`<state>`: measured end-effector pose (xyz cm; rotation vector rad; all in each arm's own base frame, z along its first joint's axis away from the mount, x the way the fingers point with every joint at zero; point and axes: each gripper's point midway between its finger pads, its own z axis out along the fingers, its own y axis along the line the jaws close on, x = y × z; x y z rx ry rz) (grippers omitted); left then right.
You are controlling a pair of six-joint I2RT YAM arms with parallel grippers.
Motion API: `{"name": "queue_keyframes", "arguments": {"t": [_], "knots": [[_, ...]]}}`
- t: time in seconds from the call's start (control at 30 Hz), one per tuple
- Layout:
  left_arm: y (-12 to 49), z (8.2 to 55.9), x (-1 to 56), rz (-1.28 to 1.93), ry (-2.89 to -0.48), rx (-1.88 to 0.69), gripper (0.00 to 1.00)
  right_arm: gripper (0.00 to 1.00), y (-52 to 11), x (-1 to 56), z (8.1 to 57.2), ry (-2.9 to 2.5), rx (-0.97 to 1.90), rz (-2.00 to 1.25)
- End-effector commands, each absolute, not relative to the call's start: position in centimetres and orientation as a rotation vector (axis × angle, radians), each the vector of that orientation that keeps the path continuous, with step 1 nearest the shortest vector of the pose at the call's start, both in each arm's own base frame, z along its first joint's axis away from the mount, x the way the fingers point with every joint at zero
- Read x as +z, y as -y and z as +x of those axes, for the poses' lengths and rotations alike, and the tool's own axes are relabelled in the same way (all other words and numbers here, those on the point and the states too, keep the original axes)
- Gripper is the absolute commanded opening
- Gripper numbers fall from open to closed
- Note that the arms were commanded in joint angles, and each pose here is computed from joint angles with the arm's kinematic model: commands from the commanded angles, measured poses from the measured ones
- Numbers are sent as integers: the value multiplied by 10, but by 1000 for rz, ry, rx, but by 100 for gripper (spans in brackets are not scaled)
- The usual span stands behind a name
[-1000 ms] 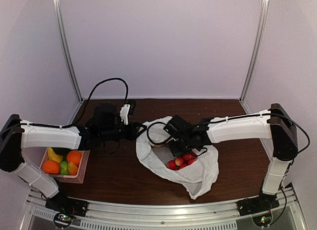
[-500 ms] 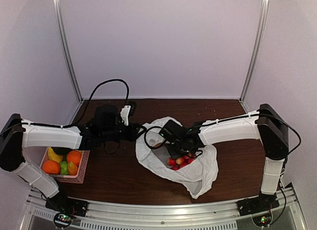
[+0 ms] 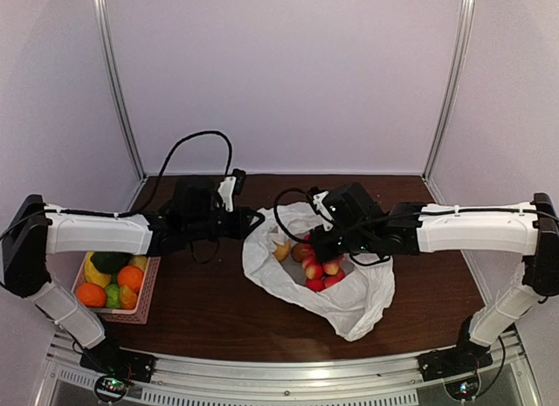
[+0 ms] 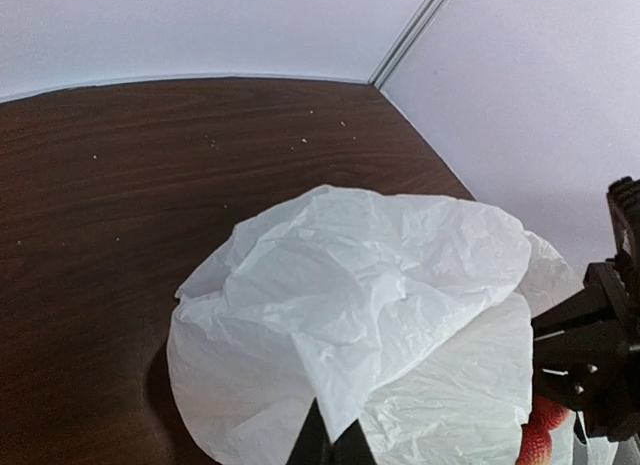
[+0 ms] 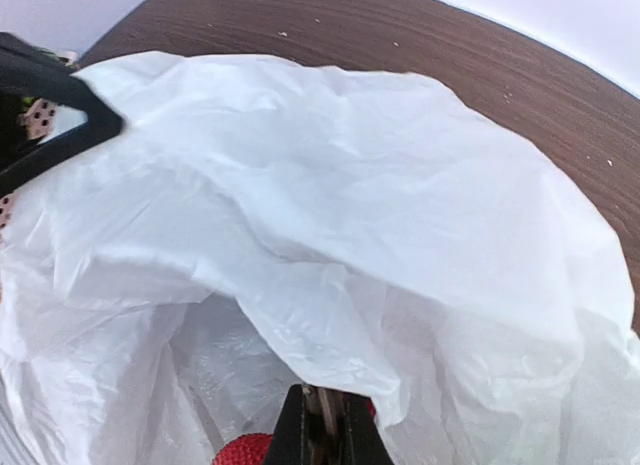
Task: Untie the knot of the plastic bag and take out the fruit
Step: Pick up the fake fruit from the takeout bag.
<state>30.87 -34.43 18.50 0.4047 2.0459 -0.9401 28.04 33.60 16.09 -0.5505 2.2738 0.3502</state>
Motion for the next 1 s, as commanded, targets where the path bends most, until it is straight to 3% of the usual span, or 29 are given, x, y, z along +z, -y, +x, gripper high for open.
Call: {"name": "queue_keyframes", "arguments": {"t": [0.0, 0.37, 0.67, 0.83, 0.97], "knots": [[355, 331, 198, 362, -2023, -918, 0, 0, -354, 193, 263, -2142, 578, -655], [358, 366, 187, 298, -2035, -990, 0, 0, -378, 180, 216, -2144, 845, -884], [357, 370, 190, 295, -2028, -1004, 0, 0, -385, 149, 206, -2242, 800, -965], [355, 366, 191, 332, -2033, -991, 0, 0, -383, 178, 206, -2174, 814, -913], [353, 361, 200, 371, -2006, -981, 9, 0, -380, 232, 215, -2034, 867, -794]]}}
